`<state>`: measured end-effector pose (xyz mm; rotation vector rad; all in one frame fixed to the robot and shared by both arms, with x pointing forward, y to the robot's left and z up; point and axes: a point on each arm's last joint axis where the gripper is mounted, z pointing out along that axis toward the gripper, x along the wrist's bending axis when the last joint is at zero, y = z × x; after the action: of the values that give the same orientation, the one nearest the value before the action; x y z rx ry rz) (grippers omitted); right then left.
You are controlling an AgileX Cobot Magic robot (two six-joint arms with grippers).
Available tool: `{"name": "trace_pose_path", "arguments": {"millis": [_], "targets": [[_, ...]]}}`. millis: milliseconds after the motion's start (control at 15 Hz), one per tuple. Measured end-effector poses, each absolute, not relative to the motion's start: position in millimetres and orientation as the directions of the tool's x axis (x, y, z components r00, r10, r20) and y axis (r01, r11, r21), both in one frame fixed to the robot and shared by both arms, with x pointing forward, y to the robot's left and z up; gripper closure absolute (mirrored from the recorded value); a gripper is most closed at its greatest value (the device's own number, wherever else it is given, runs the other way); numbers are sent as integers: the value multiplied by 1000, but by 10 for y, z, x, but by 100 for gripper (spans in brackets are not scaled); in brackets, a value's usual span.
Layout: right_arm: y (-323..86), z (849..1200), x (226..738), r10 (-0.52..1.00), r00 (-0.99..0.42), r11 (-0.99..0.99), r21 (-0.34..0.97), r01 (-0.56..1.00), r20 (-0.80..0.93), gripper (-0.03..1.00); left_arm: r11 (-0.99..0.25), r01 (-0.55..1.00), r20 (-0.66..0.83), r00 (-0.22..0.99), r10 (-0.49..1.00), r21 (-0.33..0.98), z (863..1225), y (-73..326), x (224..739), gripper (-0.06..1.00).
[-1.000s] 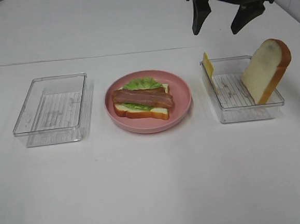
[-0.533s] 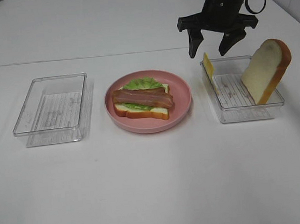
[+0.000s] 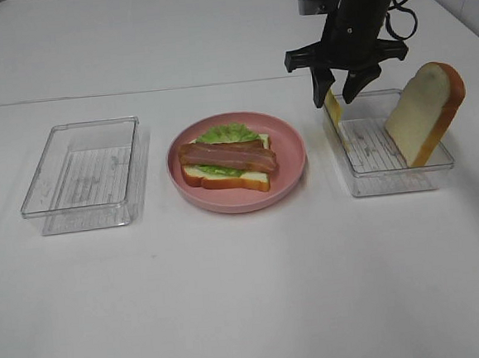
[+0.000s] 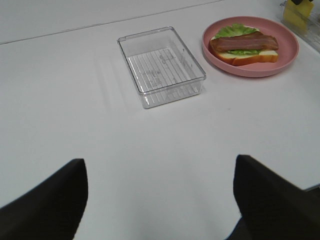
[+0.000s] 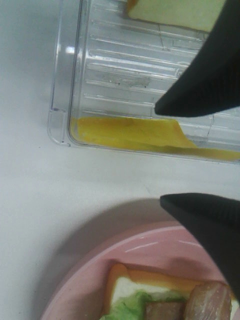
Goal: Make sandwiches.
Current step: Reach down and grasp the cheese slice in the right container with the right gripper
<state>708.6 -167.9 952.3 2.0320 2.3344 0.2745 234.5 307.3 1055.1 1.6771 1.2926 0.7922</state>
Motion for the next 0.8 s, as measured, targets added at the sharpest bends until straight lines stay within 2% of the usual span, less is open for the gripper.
{"name": "trace_pose_path", "arguments": {"millis": [133,333,467,600,800], "targets": [[-1679,9523,7086,985,-144,129,155,979,90,62,-102,424,-16,264,964,900,10551,3073,2345,18],[-1679,9523,7087,985,-144,129,156,979,90,65,-102,424,-16,264,964,900,10551,3073,2345,18],[-1679,9524,7090,986,-143,128,159,979,90,64,-102,424,-16,264,964,900,10551,3073,2345,18],[-1677,9525,7097,985,-143,127,168,978,91,58,-102,424,-16,264,964,900,10551,3073,2345,18],[-1675,9504,7104,986,-143,127,167,978,91,56,-102,424,-16,264,964,900,10551,3073,2345,18]]}}
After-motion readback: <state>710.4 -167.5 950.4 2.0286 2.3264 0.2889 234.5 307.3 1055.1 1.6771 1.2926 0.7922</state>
